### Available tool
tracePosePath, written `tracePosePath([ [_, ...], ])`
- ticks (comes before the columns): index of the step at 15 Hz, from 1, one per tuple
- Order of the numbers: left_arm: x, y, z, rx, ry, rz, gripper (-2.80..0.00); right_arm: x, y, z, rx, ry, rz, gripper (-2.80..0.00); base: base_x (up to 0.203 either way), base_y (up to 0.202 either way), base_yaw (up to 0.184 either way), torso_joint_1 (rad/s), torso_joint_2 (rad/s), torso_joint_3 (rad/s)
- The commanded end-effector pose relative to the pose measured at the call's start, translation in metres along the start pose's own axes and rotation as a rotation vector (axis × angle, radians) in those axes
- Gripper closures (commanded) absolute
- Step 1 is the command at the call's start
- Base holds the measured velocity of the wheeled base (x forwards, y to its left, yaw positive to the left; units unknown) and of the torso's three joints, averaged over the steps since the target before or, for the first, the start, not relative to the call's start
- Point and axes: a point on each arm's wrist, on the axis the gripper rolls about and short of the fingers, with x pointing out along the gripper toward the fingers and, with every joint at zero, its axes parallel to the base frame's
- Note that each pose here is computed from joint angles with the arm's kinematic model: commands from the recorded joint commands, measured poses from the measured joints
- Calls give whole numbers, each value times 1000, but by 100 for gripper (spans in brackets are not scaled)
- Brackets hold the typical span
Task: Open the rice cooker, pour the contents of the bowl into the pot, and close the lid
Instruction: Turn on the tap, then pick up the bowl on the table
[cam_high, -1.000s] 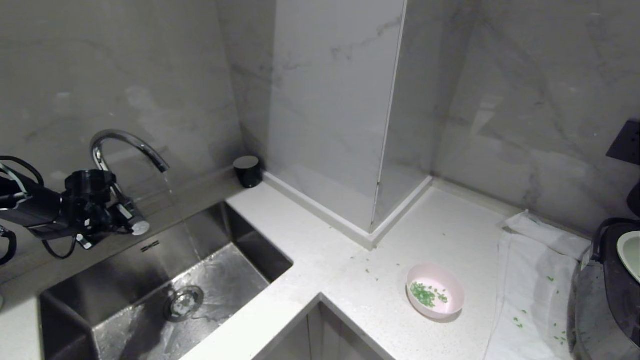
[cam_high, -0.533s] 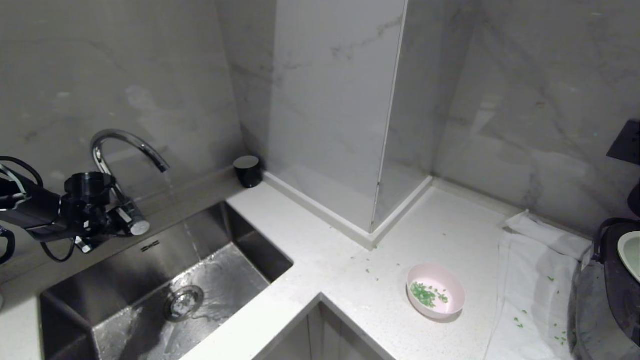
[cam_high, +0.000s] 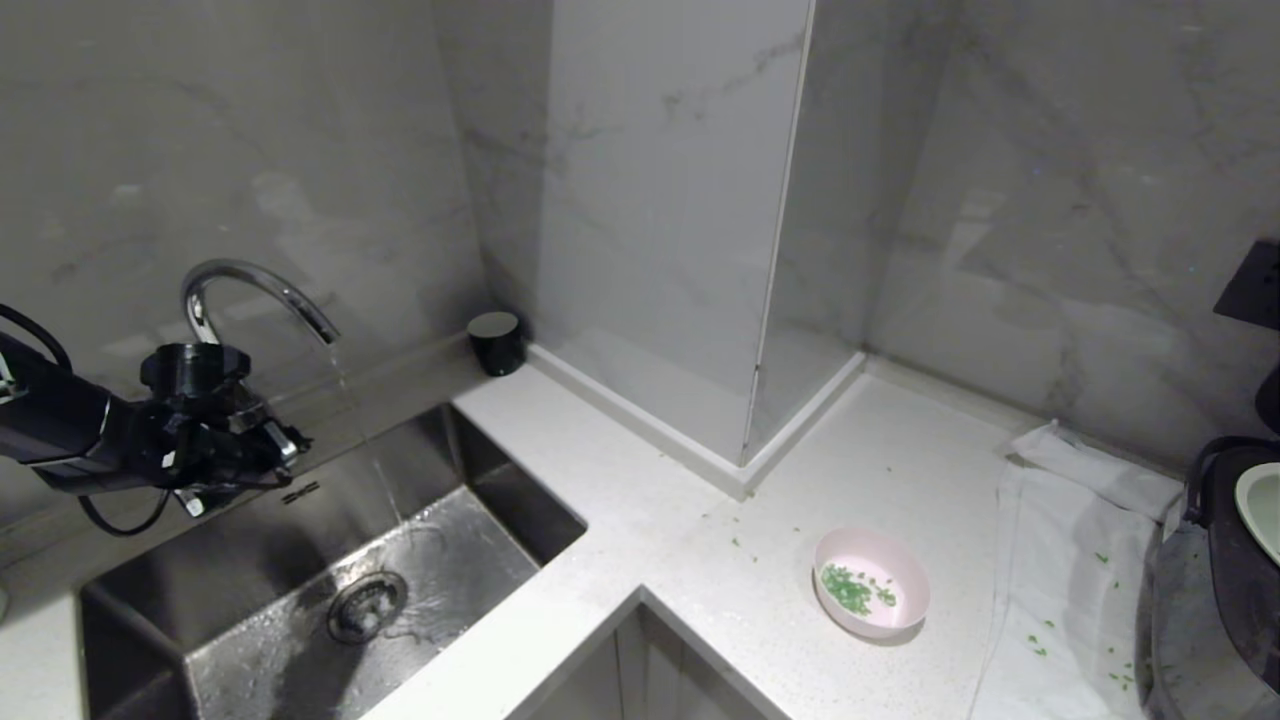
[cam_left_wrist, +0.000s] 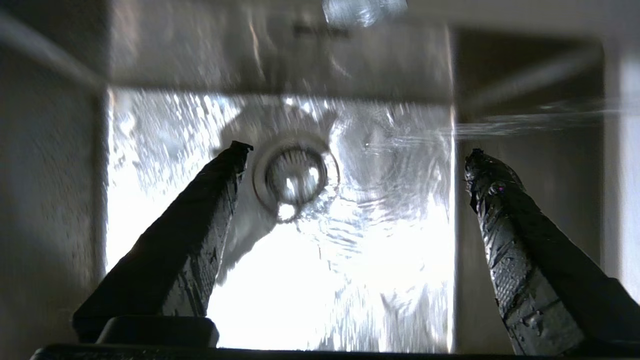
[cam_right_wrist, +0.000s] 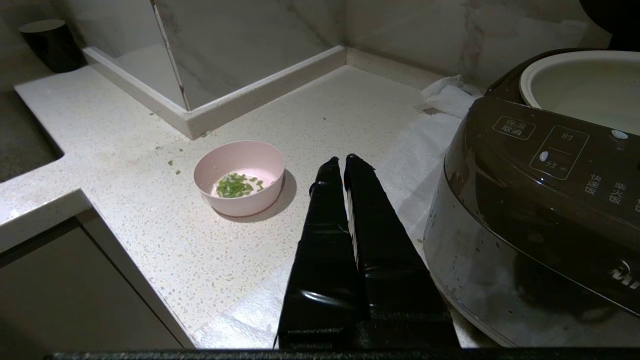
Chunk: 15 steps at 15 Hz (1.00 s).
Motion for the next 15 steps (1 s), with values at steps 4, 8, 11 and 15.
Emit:
tracePosePath([
  [4, -60, 0, -43, 68, 109, -122, -280, 0, 0, 0, 0, 1, 0, 0, 0, 0, 0, 0, 0, 0],
  [8, -123, 0, -75, 191, 110, -400, -280, 0, 0, 0, 0, 1, 0, 0, 0, 0, 0, 0, 0, 0],
  [11, -161, 1, -87, 298, 60, -509, -280, 0, 0, 0, 0, 1, 1, 0, 0, 0, 0, 0, 0, 0],
  [15, -204, 16, -108, 363, 28, -617, 0, 0, 0, 0, 0, 1, 0, 0, 0, 0, 0, 0, 0, 0],
])
